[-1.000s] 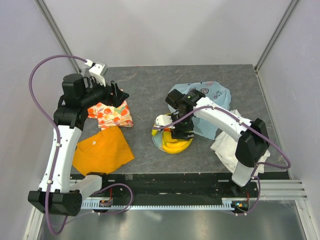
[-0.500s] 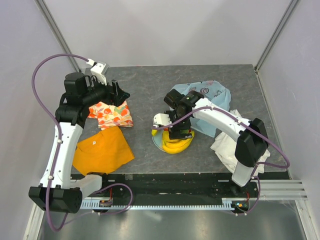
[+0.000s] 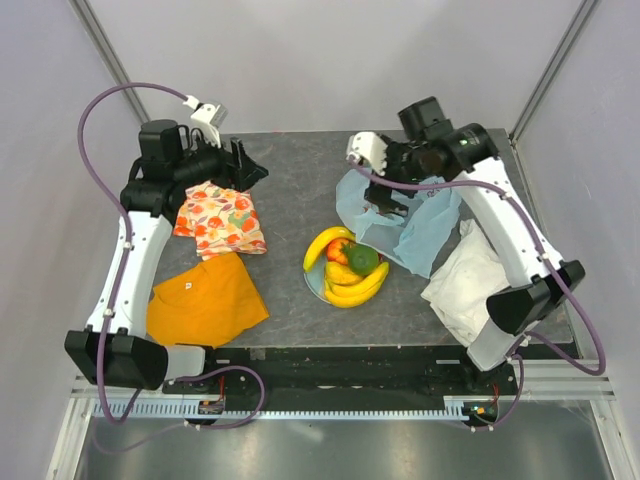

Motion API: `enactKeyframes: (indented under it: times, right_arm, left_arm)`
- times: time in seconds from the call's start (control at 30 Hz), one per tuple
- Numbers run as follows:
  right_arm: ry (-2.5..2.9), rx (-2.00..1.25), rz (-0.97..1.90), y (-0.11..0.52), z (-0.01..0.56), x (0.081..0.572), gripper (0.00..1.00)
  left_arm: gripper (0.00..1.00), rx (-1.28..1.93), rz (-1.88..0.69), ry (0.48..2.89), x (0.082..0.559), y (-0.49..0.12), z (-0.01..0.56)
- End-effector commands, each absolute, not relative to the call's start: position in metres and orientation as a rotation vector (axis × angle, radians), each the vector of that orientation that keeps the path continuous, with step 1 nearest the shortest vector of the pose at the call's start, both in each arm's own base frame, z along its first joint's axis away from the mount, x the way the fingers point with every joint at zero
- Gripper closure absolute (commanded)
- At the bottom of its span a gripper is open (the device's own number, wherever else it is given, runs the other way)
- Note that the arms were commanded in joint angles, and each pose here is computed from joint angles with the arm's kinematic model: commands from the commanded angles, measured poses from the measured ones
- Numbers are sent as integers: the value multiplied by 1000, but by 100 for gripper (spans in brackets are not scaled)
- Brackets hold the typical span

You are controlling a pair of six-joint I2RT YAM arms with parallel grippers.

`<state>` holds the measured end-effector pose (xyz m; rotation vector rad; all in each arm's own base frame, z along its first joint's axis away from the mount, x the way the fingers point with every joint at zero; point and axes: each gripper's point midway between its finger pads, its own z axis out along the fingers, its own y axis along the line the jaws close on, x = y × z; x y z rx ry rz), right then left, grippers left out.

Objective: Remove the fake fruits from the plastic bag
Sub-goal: Adjust the plastic bag at the center of the board.

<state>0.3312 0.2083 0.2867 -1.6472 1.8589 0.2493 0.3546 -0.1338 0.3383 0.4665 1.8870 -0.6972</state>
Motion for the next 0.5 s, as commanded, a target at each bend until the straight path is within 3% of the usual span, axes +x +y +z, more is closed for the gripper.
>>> enactKeyframes:
  times: [0.0, 0.17, 0.33, 0.47]
  right_arm:
    - [2013, -1383, 340, 188, 268, 350, 2]
    - [2189, -1126, 216, 159, 217, 405, 12]
    - [2322, -845, 280, 151, 176, 451, 23]
    - [2380, -836, 205, 140, 149, 474, 26]
  left_arm:
    - [21, 536, -761, 1831, 360, -154, 356]
    - [21, 603, -787, 1847, 360, -170, 352]
    - [21, 666, -795, 1864, 358, -179, 343]
    - [21, 676, -788, 1893, 361, -180, 334]
